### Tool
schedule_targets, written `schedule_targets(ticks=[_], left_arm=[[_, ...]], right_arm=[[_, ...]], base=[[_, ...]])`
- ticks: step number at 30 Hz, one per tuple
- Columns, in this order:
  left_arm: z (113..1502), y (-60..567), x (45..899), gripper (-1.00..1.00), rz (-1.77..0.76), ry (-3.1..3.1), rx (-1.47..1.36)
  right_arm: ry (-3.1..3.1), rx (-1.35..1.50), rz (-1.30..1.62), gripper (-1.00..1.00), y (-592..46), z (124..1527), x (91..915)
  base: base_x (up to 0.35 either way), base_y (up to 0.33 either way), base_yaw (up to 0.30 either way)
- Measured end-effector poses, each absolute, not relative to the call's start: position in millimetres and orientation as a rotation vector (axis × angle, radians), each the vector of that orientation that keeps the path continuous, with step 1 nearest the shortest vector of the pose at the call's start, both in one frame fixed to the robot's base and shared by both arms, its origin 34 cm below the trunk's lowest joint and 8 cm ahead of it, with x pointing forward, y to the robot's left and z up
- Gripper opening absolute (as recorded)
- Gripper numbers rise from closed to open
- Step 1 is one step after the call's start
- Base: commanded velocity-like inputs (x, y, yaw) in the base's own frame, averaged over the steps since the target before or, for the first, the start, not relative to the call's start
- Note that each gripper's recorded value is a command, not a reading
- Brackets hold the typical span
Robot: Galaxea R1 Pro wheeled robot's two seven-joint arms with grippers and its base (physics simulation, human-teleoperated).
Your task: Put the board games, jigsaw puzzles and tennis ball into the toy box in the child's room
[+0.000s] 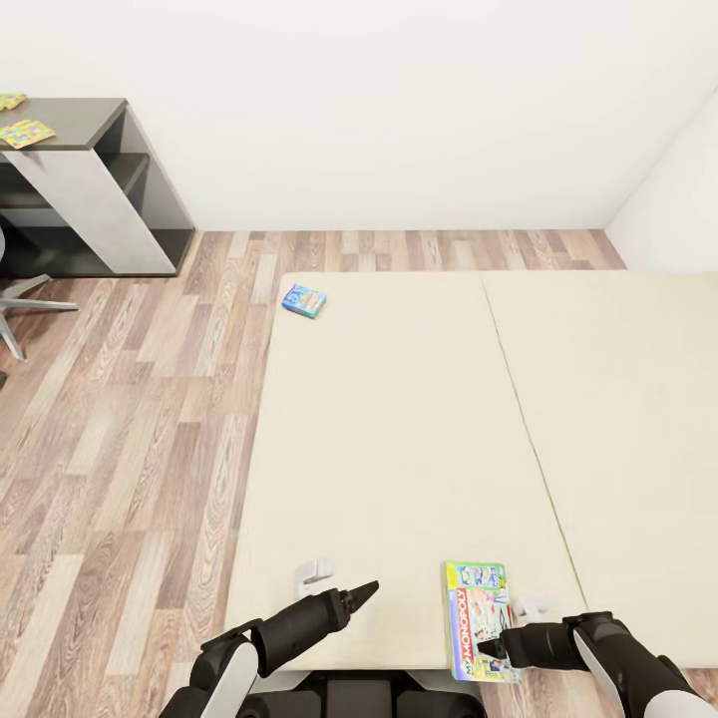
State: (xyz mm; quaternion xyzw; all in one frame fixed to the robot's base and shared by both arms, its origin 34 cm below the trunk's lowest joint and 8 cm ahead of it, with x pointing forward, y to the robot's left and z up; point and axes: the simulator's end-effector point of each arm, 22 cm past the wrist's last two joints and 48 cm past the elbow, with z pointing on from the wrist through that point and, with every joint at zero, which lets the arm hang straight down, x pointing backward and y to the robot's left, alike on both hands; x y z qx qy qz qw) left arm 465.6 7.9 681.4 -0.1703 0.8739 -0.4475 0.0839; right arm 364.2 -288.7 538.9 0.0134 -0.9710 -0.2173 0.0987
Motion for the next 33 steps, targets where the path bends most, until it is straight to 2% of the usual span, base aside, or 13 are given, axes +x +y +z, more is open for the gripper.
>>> schedule_targets(ticks=[13,33], left_arm=[[681.6,7.6,465.5,1.00,-1.336,2.608,-0.508],[681.7,7.6,465.7,1.00,-1.337,2.607,-0.509]], right_arm=[[-2.876,0.037,-0.644,1.00,-289.0,539.0,365.6],[-2.877,0.038,-0.644,1.00,-288.9,538.9,365.7]], base=[[0.000,0.052,0.000],[0.000,0.253,0.000]])
